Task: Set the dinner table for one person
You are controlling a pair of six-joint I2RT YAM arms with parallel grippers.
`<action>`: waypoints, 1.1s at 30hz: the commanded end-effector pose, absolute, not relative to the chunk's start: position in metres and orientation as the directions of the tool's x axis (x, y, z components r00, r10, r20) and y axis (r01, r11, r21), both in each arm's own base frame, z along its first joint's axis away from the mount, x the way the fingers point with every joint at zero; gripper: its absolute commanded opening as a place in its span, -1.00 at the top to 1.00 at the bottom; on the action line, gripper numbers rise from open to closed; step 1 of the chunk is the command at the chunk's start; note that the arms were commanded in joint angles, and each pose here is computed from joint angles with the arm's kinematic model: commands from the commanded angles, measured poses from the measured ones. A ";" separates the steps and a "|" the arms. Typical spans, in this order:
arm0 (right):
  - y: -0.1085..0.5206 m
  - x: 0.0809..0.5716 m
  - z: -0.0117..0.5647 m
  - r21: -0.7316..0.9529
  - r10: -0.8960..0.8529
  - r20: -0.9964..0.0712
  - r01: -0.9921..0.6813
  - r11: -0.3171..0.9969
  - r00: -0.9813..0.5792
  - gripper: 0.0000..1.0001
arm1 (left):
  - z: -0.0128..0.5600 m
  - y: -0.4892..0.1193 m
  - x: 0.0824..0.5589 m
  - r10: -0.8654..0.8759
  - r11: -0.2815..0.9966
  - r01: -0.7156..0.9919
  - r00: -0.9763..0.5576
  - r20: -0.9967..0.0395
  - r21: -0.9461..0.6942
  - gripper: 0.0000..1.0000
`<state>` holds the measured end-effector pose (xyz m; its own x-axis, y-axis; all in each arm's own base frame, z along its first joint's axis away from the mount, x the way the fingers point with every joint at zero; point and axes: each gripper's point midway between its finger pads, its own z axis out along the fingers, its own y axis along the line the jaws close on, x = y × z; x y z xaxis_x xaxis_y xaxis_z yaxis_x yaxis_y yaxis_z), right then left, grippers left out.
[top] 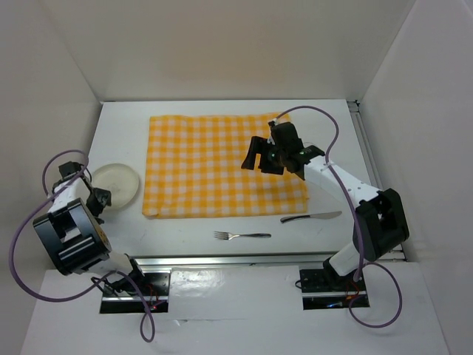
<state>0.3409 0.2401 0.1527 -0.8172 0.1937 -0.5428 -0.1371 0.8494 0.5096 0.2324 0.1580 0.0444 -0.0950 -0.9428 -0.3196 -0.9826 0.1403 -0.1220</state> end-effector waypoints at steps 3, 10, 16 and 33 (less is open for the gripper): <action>0.247 0.339 0.168 0.530 0.189 -0.567 -0.180 0.829 -0.802 -0.77 | 0.034 0.163 0.238 -0.938 0.076 -0.980 -0.007 -0.346 -0.187 -0.43; 0.245 0.336 0.164 0.525 0.183 -0.554 -0.170 0.834 -0.812 -0.77 | 0.018 0.162 0.244 -0.946 0.042 -0.977 0.028 -0.322 -0.208 0.00; 0.244 0.335 0.163 0.523 0.181 -0.548 -0.166 0.836 -0.817 -0.77 | 0.024 0.161 0.250 -0.949 0.048 -0.971 0.029 -0.315 -0.233 1.00; 0.230 0.332 0.174 0.492 0.208 -0.570 -0.128 0.861 -0.795 -0.77 | 0.188 0.058 0.315 -0.871 0.463 -0.661 -0.215 -0.442 -0.591 1.00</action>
